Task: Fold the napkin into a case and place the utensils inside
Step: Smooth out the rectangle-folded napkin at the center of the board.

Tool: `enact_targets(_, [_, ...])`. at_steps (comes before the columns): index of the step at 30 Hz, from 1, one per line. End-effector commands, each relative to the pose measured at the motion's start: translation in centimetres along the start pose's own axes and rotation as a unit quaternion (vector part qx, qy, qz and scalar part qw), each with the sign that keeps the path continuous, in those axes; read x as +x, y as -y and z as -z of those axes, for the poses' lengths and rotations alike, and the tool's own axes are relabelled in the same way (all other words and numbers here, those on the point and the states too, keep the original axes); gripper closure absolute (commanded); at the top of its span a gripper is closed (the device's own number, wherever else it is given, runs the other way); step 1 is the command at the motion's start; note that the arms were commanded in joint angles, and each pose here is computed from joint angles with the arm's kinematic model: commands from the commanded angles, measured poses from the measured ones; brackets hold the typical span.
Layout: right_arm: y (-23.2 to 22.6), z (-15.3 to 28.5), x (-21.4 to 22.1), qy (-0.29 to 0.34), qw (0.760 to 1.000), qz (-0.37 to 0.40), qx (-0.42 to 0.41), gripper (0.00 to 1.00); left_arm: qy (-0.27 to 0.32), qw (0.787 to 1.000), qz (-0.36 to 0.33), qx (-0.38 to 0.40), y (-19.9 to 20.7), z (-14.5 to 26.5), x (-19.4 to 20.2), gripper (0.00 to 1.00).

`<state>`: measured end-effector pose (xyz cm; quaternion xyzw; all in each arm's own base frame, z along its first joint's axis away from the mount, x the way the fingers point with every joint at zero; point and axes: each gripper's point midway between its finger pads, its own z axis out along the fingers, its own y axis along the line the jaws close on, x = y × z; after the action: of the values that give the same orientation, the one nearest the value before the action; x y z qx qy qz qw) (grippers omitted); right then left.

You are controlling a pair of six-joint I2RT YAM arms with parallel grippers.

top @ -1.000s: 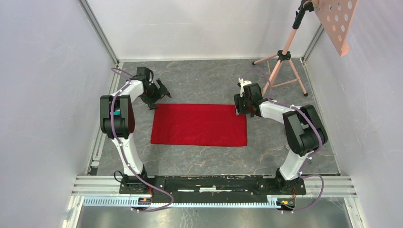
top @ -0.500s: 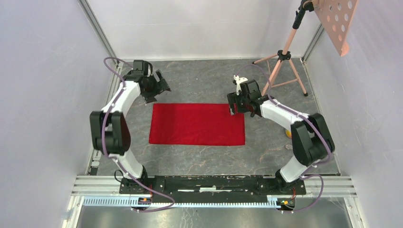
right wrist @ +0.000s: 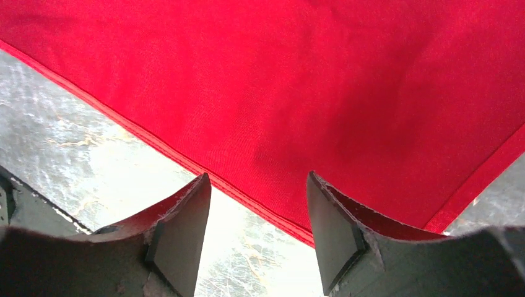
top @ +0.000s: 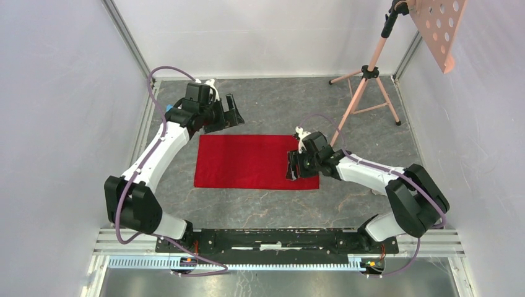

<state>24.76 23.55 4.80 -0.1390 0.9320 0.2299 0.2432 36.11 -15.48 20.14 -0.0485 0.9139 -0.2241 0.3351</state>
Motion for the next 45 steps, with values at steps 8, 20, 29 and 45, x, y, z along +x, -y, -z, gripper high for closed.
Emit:
enact_targets(8, [2.6, 0.0, 4.0, -0.004, 0.997, -0.058, 0.044, 0.38, 0.034, 0.997, -0.044, 0.048, 2.1, 2.4, -1.1, 0.00])
enact_targets(20, [3.8, 5.4, -1.4, -0.079, 0.976, -0.082, 0.184, 0.22, 0.035, 0.995, -0.044, 0.079, 3.4, 3.2, -0.8, 0.00])
enact_targets(29, [9.1, 5.3, -3.9, -0.166, 0.958, -0.054, 0.229, 0.30, 0.046, 0.994, -0.052, 0.084, 3.7, 4.0, -1.2, 0.00])
enact_targets(45, [10.8, 1.3, -2.2, -0.195, 0.962, -0.061, 0.182, 0.44, 0.034, 0.993, -0.052, 0.098, 4.1, 3.7, -0.8, 0.00])
